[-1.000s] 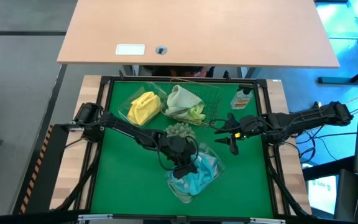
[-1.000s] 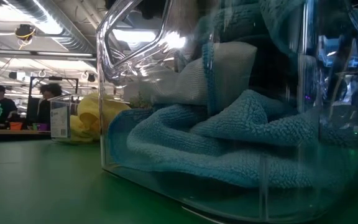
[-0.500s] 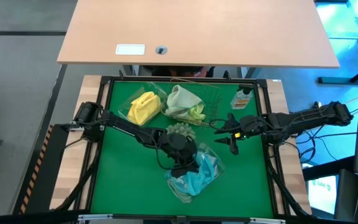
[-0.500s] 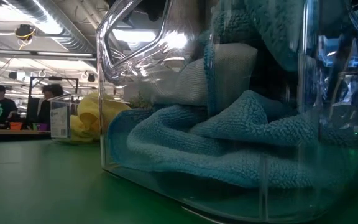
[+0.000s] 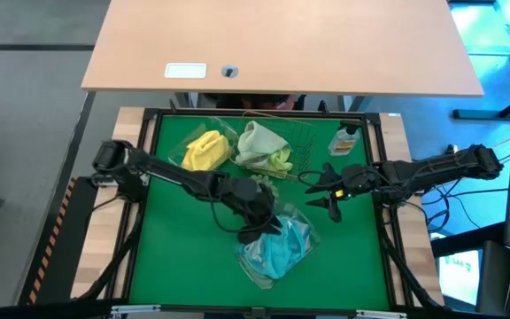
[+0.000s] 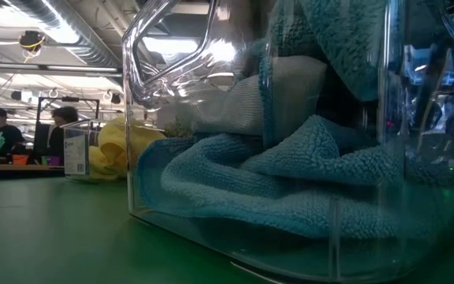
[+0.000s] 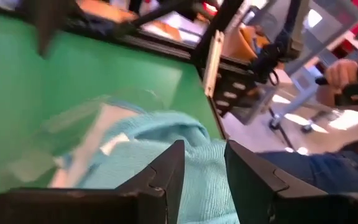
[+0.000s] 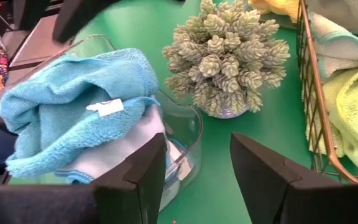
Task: Sort microfiber towel by color & place in baskets
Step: Return to Home Position
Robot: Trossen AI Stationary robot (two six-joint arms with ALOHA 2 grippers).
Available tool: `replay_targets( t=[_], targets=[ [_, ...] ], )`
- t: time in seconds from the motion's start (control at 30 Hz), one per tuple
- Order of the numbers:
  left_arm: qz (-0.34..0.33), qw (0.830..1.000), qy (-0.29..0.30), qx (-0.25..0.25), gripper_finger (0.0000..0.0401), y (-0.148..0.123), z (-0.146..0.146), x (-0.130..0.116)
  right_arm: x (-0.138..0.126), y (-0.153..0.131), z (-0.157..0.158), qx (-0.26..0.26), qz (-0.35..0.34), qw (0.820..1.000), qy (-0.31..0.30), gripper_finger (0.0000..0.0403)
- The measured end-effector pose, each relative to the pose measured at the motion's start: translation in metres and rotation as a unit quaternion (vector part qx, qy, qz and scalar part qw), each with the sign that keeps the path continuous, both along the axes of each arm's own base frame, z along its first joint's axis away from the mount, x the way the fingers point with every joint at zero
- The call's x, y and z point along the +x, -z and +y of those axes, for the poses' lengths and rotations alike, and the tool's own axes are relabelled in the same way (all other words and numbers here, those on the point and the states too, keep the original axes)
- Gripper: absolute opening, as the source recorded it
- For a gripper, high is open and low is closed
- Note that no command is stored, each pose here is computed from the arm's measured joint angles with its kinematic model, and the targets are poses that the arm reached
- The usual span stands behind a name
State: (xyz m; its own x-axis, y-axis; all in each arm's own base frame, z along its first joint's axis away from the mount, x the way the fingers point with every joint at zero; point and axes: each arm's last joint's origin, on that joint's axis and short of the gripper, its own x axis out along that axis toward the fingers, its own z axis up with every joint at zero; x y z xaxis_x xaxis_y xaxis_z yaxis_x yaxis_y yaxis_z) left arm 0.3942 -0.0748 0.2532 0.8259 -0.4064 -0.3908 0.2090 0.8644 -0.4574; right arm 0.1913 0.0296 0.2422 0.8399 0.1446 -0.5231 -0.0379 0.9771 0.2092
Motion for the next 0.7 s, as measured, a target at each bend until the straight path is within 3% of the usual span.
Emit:
replay_targets(
  t=[0.4,0.53,0.7],
  targets=[
    [-0.055,0.996,-0.041,0.054,0.0109,-0.078,0.023,-0.055,0.0,-0.002,0.001,0.009,0.001,1.0,-0.014,0.0179],
    [-0.087,0.988,-0.095,0.084,0.0109,-0.111,0.04,-0.087,0.003,-0.023,0.001,-0.007,-0.027,1.0,-0.012,0.016],
    [-0.119,0.967,-0.184,0.129,0.0109,-0.151,0.06,-0.147,-0.006,-0.069,-0.001,-0.044,-0.06,0.997,-0.026,0.0101]
  ],
)
